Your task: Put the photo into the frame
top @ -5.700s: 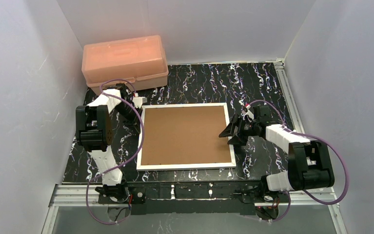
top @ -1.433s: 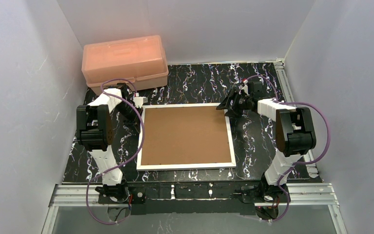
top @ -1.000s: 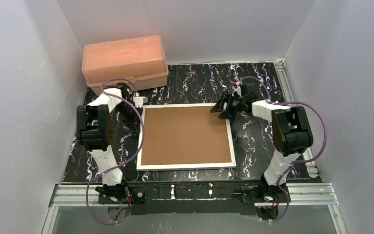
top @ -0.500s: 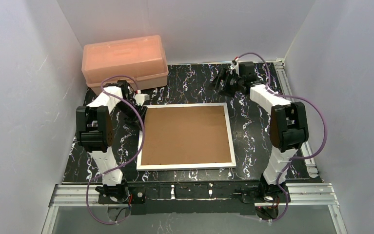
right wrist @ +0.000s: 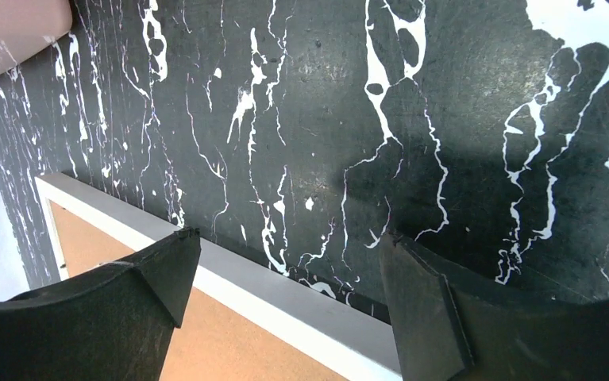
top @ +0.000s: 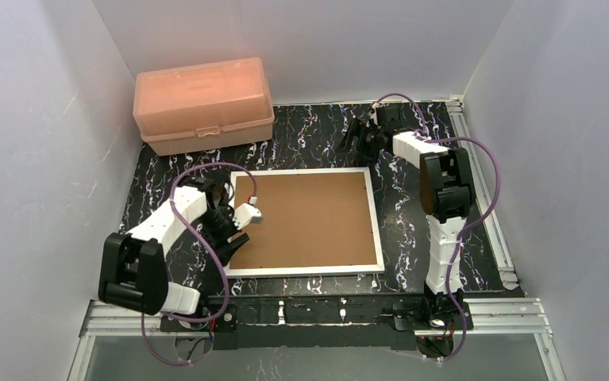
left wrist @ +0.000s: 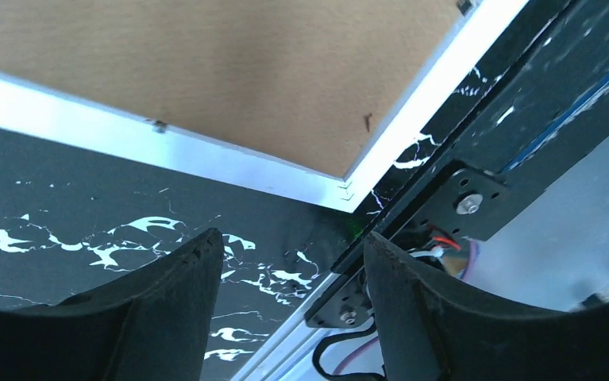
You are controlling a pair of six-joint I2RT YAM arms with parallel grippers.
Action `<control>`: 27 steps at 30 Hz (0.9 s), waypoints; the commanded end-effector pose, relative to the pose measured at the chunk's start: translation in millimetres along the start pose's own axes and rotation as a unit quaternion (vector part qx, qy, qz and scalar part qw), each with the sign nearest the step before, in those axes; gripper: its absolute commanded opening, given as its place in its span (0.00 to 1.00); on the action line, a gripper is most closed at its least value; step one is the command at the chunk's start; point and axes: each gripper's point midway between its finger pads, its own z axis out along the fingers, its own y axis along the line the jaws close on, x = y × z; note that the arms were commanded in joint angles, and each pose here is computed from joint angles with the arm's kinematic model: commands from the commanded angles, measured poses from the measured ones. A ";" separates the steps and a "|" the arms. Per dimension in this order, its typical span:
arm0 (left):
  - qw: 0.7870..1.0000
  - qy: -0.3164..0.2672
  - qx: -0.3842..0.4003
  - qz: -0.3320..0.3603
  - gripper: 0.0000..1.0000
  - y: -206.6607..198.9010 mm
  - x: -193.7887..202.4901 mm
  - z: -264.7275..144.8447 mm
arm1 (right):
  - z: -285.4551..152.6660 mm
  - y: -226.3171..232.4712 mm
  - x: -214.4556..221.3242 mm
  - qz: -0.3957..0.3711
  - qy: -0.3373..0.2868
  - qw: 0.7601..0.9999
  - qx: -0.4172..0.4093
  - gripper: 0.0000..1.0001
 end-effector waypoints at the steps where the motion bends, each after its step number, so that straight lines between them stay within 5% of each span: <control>1: 0.995 0.017 -0.044 0.087 0.65 -1.0 3.2 3.3 | -1.1 1.5 -5.1 -0.012 -0.001 1.000 0.005 0.90; 16: 0.954 0.034 -0.175 0.242 0.77 -12.1 -1.5 35.9 | 17.4 6.5 15.7 -0.031 0.027 0.999 0.029 0.89; 27: 0.866 -0.026 -0.400 0.299 0.75 56.7 -57.5 24.4 | -3.5 8.8 63.2 -0.027 0.063 0.997 0.022 0.85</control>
